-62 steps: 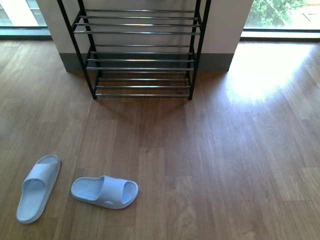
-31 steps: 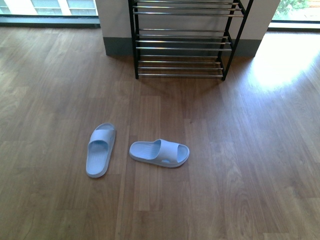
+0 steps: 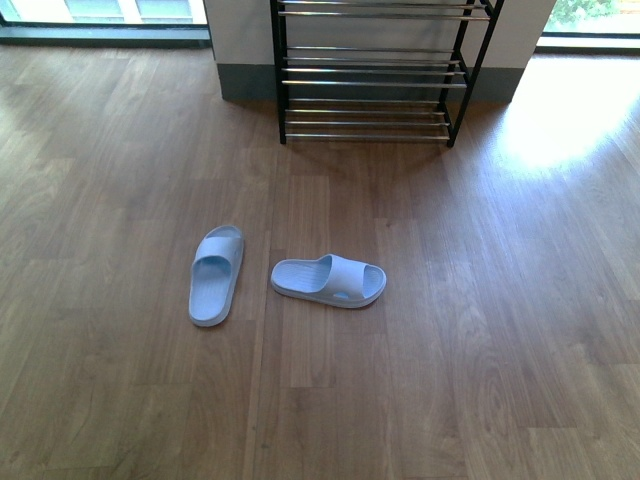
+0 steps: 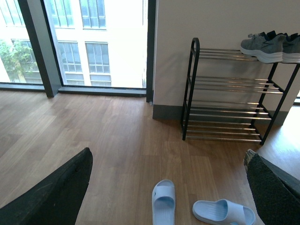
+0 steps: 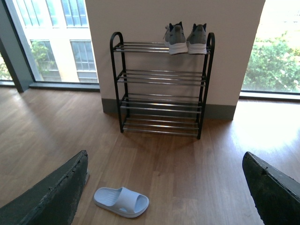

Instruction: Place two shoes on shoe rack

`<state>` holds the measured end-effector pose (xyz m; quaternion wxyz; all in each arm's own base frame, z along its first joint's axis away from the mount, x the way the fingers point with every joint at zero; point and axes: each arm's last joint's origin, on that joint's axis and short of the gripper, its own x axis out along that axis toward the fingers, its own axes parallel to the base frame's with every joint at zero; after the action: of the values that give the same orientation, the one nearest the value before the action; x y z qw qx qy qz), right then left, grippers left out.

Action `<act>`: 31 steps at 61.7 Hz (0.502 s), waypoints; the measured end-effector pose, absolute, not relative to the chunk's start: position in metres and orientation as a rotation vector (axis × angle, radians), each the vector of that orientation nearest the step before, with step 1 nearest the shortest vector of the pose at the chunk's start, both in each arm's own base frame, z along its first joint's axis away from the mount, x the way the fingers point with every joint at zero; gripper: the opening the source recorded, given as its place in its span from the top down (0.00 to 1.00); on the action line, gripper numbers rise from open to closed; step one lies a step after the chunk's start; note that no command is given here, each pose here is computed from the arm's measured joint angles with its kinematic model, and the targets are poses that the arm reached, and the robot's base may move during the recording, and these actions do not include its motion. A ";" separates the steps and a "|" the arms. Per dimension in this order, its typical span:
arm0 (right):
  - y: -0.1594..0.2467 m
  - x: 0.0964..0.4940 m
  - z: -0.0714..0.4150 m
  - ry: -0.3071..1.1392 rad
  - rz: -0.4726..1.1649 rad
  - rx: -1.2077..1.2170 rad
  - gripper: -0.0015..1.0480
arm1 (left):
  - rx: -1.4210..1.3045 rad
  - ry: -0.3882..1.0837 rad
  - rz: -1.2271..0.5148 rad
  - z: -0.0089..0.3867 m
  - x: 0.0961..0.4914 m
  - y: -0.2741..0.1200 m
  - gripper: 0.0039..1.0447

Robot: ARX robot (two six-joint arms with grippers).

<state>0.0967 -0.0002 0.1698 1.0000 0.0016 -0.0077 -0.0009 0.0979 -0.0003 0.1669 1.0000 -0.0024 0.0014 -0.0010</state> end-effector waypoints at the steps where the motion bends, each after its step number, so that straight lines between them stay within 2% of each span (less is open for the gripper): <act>1: 0.000 0.097 0.170 -0.015 -0.002 0.003 0.09 | -0.005 0.003 -0.002 0.167 0.098 0.000 0.09; 31: 0.000 0.097 0.170 -0.016 -0.002 0.003 0.09 | -0.005 0.003 -0.002 0.167 0.098 0.000 0.09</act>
<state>0.0967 -0.0002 0.1698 1.0000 0.0016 -0.0079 -0.0009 0.0979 -0.0003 0.1669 1.0000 -0.0024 0.0014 -0.0011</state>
